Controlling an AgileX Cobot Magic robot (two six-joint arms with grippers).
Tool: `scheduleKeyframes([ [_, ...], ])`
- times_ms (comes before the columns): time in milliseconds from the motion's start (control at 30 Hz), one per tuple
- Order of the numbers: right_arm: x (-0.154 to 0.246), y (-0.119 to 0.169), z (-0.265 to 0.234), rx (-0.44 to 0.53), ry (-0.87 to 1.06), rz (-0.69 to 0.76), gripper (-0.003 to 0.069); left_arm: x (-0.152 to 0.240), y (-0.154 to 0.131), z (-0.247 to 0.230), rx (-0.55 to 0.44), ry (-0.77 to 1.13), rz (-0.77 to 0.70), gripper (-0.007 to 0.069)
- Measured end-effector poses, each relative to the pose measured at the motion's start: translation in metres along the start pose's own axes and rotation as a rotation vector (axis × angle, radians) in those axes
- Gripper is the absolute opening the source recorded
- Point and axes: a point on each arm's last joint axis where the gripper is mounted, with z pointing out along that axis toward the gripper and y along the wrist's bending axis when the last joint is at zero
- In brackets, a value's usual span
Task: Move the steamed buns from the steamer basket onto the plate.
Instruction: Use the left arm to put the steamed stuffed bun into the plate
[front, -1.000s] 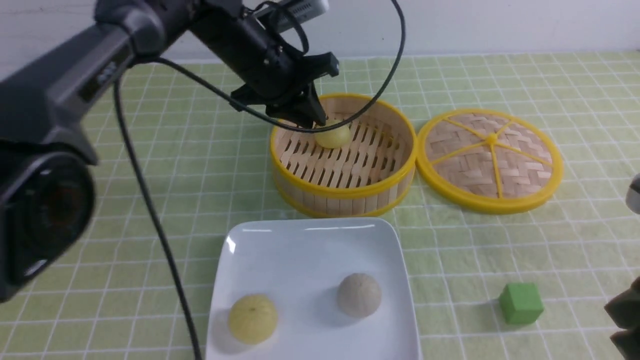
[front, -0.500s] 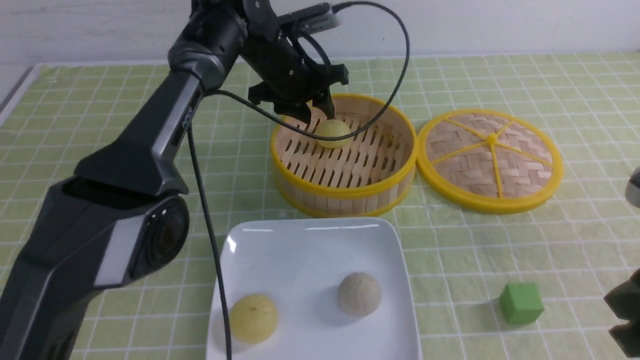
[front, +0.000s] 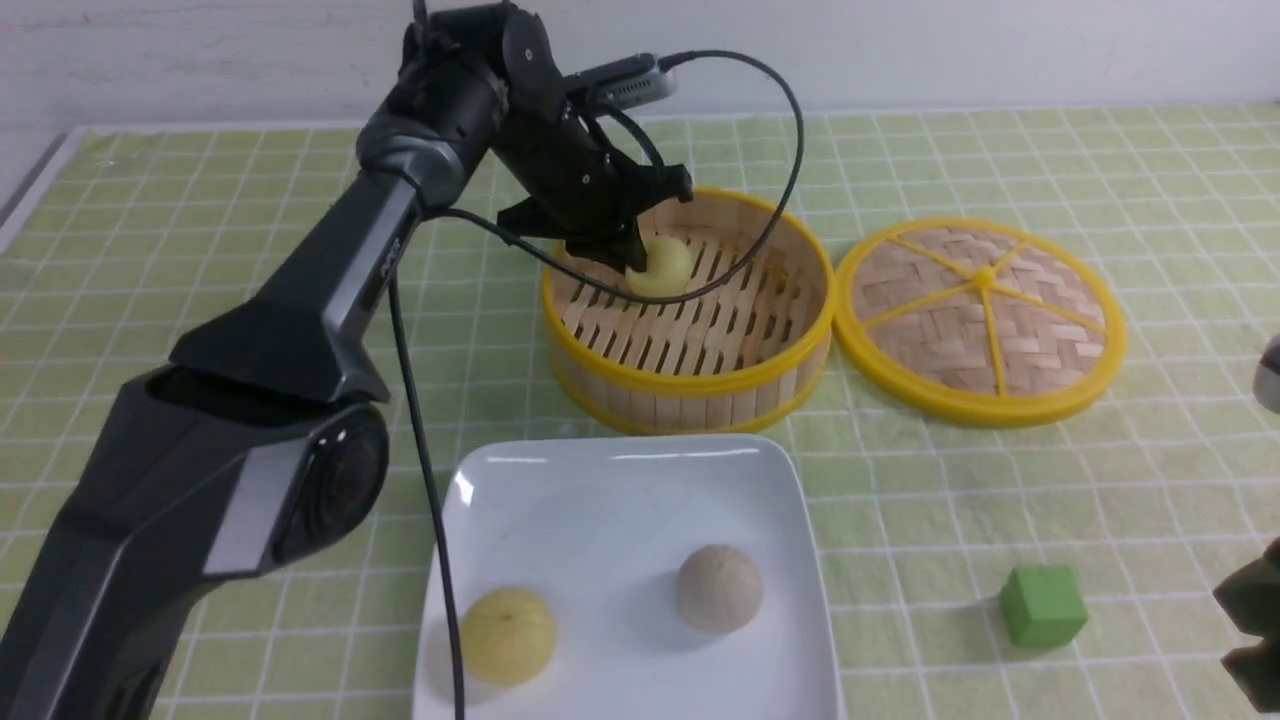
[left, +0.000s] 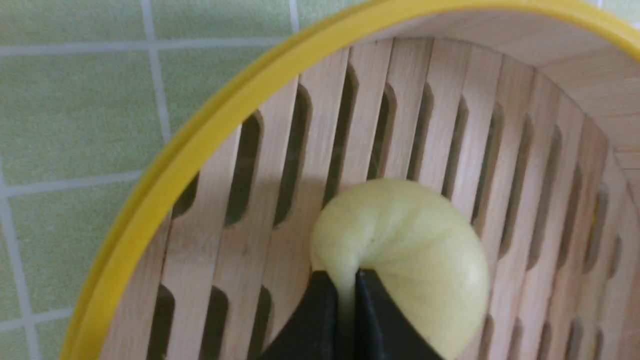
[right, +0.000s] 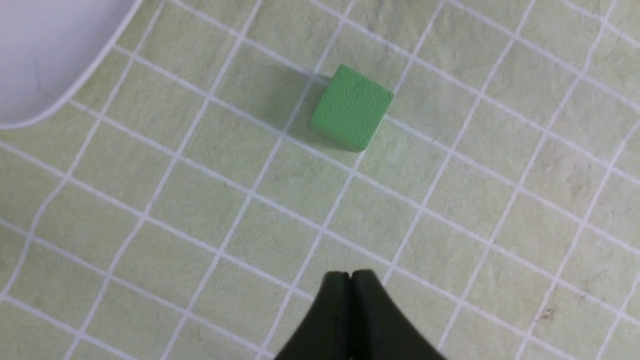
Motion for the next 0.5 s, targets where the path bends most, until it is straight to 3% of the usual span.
scheduleKeyframes([
  [100,0.000,0.000,0.000,0.000,0.000,0.000,0.0006,-0.008,-0.011,-0.031,0.018,-0.056,0.014,0.0018],
  [300,0.000,0.000,0.000,0.000,0.001,0.000,0.0012,-0.020,-0.047,-0.159,0.071,-0.252,0.066,0.0018],
  [400,0.001,0.000,0.000,0.000,0.006,0.000,0.0012,-0.005,-0.053,-0.197,0.056,-0.233,0.086,0.0018],
  [500,0.001,0.000,0.000,0.000,0.008,0.000,0.0015,0.023,-0.050,-0.205,0.014,-0.126,0.137,0.0019],
])
